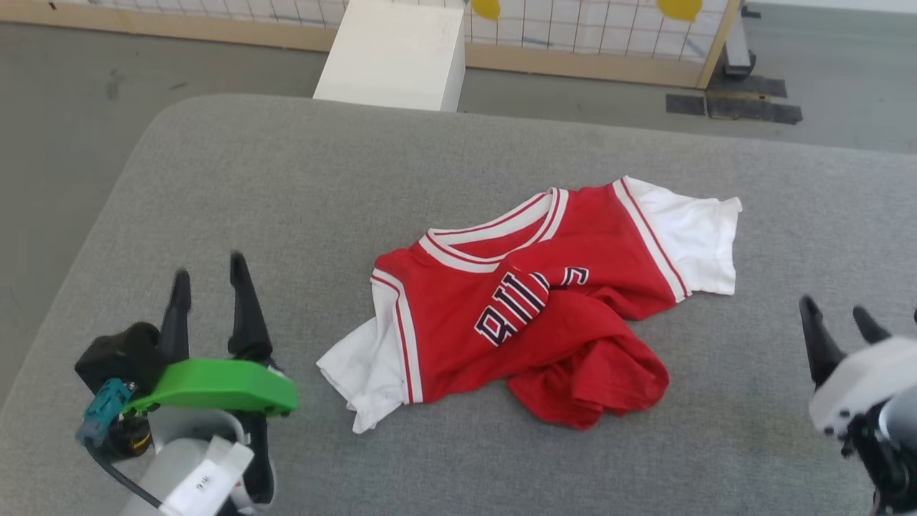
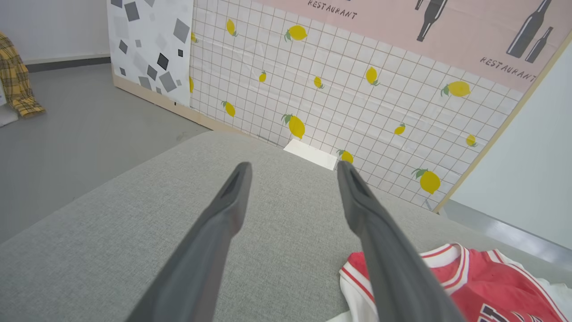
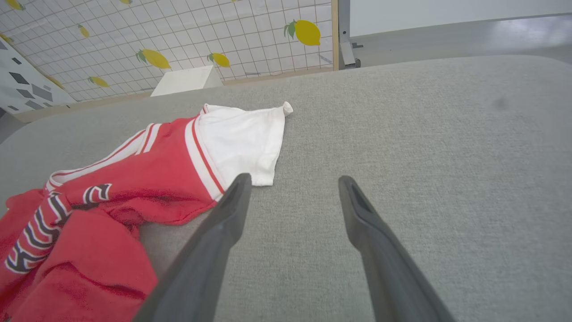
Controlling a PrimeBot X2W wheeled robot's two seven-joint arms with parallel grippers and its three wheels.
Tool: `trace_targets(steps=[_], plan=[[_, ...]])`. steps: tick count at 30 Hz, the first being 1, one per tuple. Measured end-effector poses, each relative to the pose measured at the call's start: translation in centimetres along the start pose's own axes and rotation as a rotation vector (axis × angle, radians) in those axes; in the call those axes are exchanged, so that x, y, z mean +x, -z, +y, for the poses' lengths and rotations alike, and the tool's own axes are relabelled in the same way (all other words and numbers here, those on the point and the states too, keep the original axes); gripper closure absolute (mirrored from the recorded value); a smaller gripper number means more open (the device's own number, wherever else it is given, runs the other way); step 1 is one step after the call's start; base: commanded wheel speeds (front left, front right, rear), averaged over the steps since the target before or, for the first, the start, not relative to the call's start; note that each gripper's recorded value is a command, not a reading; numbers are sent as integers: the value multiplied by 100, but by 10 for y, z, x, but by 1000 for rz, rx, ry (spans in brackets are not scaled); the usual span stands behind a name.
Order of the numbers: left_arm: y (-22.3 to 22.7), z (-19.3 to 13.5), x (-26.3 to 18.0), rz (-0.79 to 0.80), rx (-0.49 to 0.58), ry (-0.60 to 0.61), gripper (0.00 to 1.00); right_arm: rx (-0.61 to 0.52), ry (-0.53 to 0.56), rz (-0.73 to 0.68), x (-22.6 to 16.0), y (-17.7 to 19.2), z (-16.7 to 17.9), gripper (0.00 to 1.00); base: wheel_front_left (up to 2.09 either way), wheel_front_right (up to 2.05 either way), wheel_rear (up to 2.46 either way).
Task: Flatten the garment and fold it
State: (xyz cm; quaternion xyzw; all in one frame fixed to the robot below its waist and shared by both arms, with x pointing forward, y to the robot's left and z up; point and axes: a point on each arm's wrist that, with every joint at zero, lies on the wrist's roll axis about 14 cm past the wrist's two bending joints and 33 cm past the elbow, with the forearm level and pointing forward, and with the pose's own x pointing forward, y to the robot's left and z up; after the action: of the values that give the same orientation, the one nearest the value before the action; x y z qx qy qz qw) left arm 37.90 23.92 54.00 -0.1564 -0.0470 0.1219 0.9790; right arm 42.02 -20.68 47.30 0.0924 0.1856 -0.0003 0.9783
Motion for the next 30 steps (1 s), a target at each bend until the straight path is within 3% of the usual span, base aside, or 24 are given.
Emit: trace_targets(steps=[3, 9, 17, 26, 27, 28, 29, 30], plan=[[-11, -15, 1, -84, 65, 19, 0, -33, -29, 15, 18, -11, 9, 0, 0, 0, 0], [12, -31, 1, -69, 108, 44, 0, -198, -74, 140, 63, -12, 21, 0, 0, 0, 0], [29, -17, 6, -38, 125, -17, 0, -443, -106, 488, 102, 51, 29, 0, 0, 0, 0], [30, 2, 6, -32, 150, -66, 0, -563, -184, 581, 122, 85, 50, 0, 0, 0, 0], [30, 3, 6, -31, 151, -68, 0, -555, -188, 588, 123, 85, 50, 16, 0, 0, 0], [30, 2, 6, -31, 150, -68, 0, -544, -191, 591, 122, 85, 51, 84, 0, 0, 0], [30, 2, 6, -31, 144, -67, 0, -535, -196, 590, 121, 84, 51, 100, 0, 0, 0], [31, 2, 5, -26, 138, -67, 0, -516, -201, 591, 120, 83, 51, 100, 0, 0, 0]])
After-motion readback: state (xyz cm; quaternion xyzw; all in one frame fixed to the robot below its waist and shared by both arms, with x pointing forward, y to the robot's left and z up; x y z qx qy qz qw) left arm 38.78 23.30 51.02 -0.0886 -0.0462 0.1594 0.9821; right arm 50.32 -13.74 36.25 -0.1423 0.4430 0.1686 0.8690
